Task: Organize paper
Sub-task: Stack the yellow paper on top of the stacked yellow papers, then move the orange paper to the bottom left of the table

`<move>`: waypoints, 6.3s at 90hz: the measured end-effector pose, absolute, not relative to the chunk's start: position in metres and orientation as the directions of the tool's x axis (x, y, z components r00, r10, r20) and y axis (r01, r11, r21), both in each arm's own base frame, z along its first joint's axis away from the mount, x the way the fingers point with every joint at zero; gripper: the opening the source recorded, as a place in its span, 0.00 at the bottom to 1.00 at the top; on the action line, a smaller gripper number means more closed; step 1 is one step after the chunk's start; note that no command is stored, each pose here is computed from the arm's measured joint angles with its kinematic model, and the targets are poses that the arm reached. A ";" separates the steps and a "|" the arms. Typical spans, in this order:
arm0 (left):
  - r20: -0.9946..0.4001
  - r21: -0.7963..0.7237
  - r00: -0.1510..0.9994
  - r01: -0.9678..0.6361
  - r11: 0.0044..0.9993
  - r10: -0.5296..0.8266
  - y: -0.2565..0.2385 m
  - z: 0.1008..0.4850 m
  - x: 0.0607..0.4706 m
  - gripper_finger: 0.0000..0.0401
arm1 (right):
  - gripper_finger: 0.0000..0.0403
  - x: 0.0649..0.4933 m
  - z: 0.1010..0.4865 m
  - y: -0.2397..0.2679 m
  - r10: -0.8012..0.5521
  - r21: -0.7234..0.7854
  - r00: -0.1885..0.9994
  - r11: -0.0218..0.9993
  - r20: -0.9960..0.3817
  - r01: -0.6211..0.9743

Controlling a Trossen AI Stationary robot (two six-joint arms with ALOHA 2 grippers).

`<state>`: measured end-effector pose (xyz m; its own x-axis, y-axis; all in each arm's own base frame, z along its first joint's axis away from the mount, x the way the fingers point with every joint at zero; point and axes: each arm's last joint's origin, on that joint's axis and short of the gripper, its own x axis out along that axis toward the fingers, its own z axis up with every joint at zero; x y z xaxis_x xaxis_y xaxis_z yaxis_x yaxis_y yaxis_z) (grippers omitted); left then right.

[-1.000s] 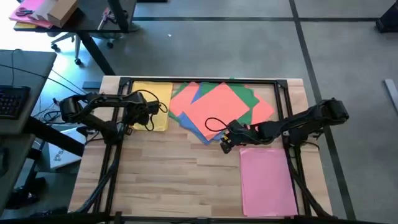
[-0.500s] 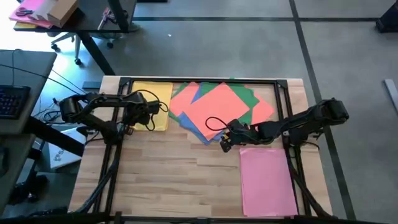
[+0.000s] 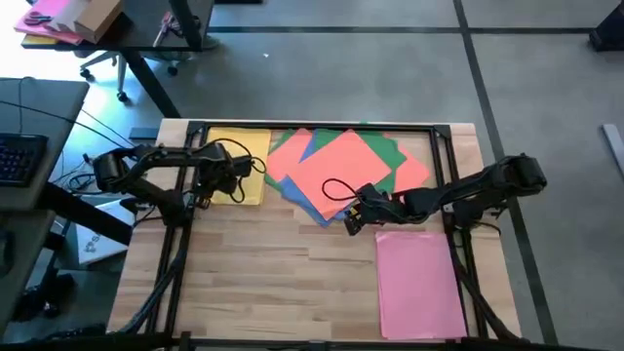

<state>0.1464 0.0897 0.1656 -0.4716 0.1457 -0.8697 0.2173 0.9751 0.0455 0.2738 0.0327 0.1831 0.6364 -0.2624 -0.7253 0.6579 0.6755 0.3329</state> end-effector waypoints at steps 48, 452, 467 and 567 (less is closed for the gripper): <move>-0.815 0.010 -0.579 0.007 1.000 0.012 0.086 0.194 0.144 0.51 | 0.48 0.274 0.183 0.031 -0.265 0.304 0.635 0.704 -0.726 0.642; -0.901 0.240 0.426 0.329 0.913 0.084 -0.005 0.201 0.388 0.54 | 0.47 0.209 0.258 0.095 -0.384 0.099 0.692 0.830 -0.611 0.548; -0.896 0.322 0.412 0.349 0.880 0.164 -0.014 0.164 0.404 0.54 | 0.47 0.212 0.261 0.097 -0.381 0.108 0.721 0.840 -0.579 0.531; -0.853 0.477 0.439 0.442 0.759 0.281 0.013 0.140 0.416 0.54 | 0.47 0.215 0.266 0.108 -0.307 0.226 0.777 0.841 -0.549 0.492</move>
<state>0.4158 0.0133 0.1403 0.4392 0.2808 -0.8534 0.4423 0.7592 0.4774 0.2145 0.1078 0.2660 0.7774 -0.3072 -0.5489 0.4919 0.8408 0.2261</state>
